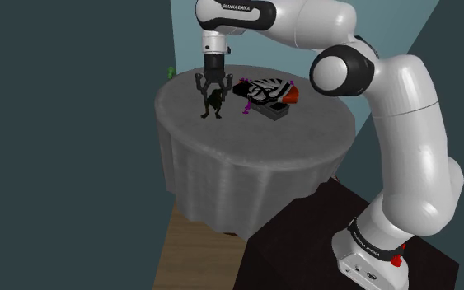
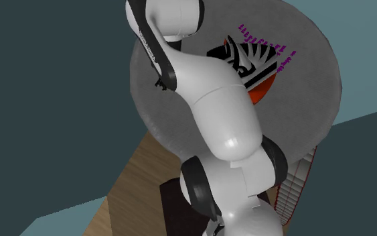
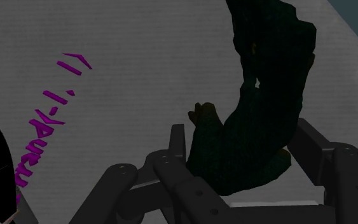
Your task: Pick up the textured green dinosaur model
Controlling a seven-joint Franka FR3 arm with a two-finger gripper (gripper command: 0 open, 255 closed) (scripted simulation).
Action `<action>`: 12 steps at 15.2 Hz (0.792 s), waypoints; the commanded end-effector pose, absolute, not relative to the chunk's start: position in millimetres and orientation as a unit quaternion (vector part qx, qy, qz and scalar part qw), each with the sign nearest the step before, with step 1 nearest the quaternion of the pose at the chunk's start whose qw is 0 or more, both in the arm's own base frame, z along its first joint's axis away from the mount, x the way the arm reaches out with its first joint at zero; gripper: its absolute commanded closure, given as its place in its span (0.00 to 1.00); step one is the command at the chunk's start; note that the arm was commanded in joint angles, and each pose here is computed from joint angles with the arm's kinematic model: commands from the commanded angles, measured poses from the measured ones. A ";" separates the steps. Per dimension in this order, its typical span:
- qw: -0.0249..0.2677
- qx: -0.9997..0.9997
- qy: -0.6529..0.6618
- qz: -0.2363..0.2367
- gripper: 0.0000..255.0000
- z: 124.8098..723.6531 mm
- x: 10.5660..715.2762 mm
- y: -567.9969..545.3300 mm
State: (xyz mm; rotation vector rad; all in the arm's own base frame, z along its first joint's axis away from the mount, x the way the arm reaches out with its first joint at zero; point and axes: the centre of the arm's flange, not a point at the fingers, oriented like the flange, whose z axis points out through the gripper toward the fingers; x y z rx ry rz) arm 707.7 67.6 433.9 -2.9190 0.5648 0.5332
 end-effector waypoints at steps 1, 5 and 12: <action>0.060 -0.965 0.187 0.176 1.00 444.4 707.9 67.9; 0.060 -0.965 0.187 0.176 1.00 465.5 707.9 67.9; 0.060 -0.965 0.187 0.176 1.00 492.7 707.9 67.9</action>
